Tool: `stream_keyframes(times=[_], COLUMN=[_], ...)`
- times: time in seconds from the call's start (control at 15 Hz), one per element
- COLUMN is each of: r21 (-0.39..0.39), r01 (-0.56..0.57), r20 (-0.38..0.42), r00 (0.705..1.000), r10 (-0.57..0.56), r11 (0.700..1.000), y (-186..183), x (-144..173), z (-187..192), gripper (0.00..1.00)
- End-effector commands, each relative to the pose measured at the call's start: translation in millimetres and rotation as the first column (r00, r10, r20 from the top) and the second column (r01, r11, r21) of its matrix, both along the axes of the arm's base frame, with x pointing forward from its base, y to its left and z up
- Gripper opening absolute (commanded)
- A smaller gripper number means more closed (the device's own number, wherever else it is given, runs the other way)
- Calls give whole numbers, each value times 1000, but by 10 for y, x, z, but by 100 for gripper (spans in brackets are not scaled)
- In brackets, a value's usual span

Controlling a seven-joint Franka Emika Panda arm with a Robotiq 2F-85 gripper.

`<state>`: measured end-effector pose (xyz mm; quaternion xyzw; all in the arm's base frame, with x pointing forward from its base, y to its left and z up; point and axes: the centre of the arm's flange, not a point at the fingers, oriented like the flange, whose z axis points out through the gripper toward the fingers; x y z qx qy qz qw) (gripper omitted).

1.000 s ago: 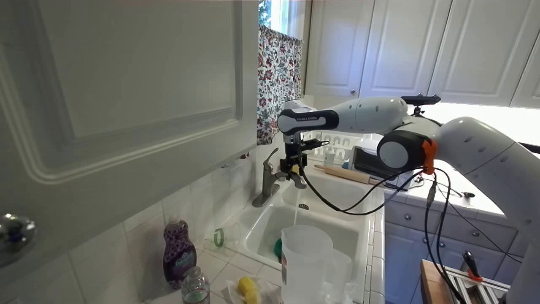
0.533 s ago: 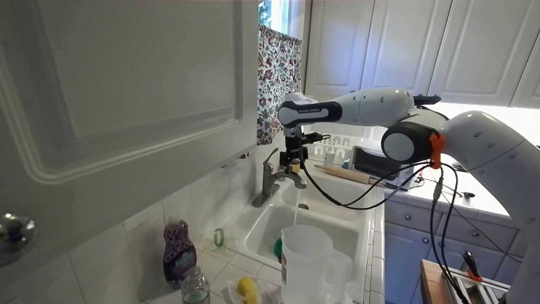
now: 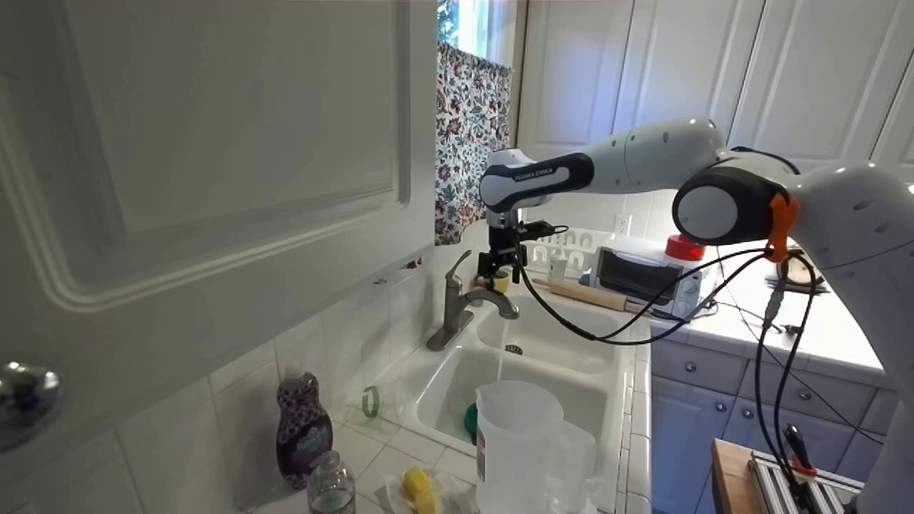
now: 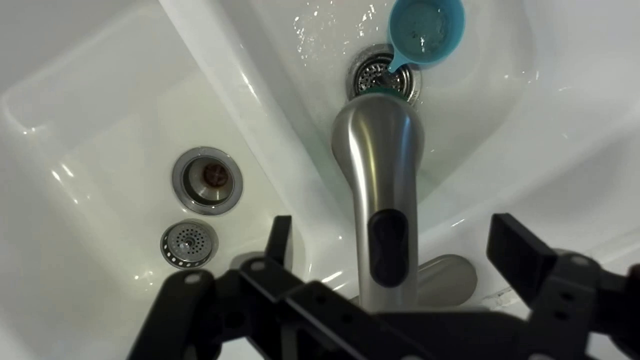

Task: Fix the tap

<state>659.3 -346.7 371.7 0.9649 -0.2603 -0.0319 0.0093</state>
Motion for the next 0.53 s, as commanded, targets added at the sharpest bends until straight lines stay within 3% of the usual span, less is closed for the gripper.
stream_keyframes(times=[0.0, 0.2, 0.27, 0.47], r21=[-6, -5, 2, 8], r01=[-7, -8, 6, 6], r20=[13, 30, 18, 21], r00=[1000, 1000, 1000, 1000], r10=[7, 9, -6, -6], r11=[1000, 1000, 1000, 1000], y=[226, 294, 94, 166], x=[-505, -590, -243, -345], z=[-33, -18, -77, -41], gripper=[100, 100, 100, 100])
